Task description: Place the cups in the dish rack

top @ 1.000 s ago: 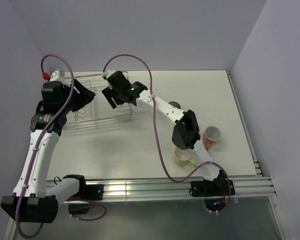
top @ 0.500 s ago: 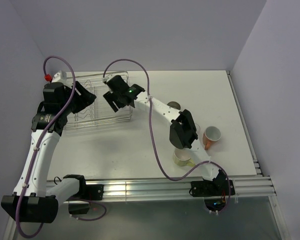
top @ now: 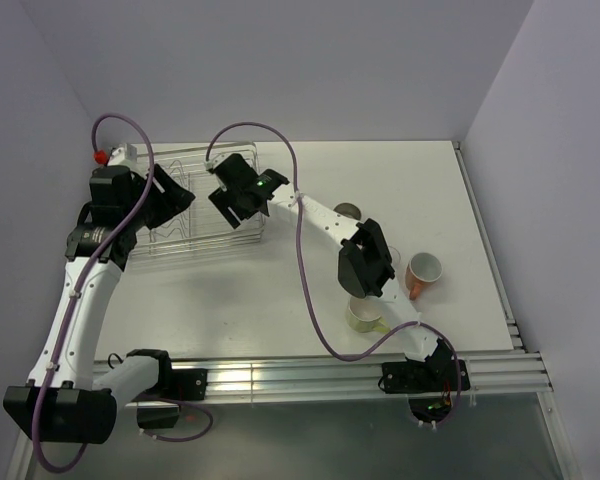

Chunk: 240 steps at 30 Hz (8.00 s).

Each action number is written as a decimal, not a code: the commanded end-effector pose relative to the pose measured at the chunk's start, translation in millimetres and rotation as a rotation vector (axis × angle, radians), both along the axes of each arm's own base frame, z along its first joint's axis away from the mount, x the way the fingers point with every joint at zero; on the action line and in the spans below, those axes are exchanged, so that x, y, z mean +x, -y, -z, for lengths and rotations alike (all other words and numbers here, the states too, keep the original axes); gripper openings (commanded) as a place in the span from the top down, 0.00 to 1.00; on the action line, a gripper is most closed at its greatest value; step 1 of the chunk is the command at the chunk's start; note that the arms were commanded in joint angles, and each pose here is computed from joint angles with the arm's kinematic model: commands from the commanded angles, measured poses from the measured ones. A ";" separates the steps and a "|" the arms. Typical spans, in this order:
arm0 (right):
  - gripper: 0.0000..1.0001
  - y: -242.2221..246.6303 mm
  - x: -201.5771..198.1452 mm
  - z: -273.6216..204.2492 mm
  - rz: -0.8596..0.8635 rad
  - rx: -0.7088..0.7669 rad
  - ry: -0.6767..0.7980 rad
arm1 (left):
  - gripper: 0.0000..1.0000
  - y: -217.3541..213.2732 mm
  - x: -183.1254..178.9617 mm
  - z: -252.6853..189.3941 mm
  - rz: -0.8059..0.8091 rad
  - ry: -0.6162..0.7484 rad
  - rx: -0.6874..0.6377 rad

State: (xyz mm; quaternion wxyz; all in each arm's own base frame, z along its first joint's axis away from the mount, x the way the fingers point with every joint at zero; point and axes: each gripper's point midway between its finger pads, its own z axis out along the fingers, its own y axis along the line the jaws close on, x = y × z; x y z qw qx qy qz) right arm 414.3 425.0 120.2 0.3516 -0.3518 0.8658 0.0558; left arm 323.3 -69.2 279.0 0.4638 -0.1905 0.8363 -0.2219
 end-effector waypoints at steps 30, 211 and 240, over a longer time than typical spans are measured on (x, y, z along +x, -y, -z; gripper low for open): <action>0.52 -5.6 0.9 -2.9 -0.050 -0.011 0.015 | 0.32 4.7 7.3 8.0 0.040 0.000 0.006; 1.00 44.2 -113.2 -300.4 -0.292 1.419 -0.440 | 0.10 85.4 -35.8 -91.8 0.717 0.479 -0.477; 1.00 12.2 -115.3 -295.5 -0.338 1.453 -0.535 | 0.12 90.6 -36.8 -92.3 0.730 0.470 -0.477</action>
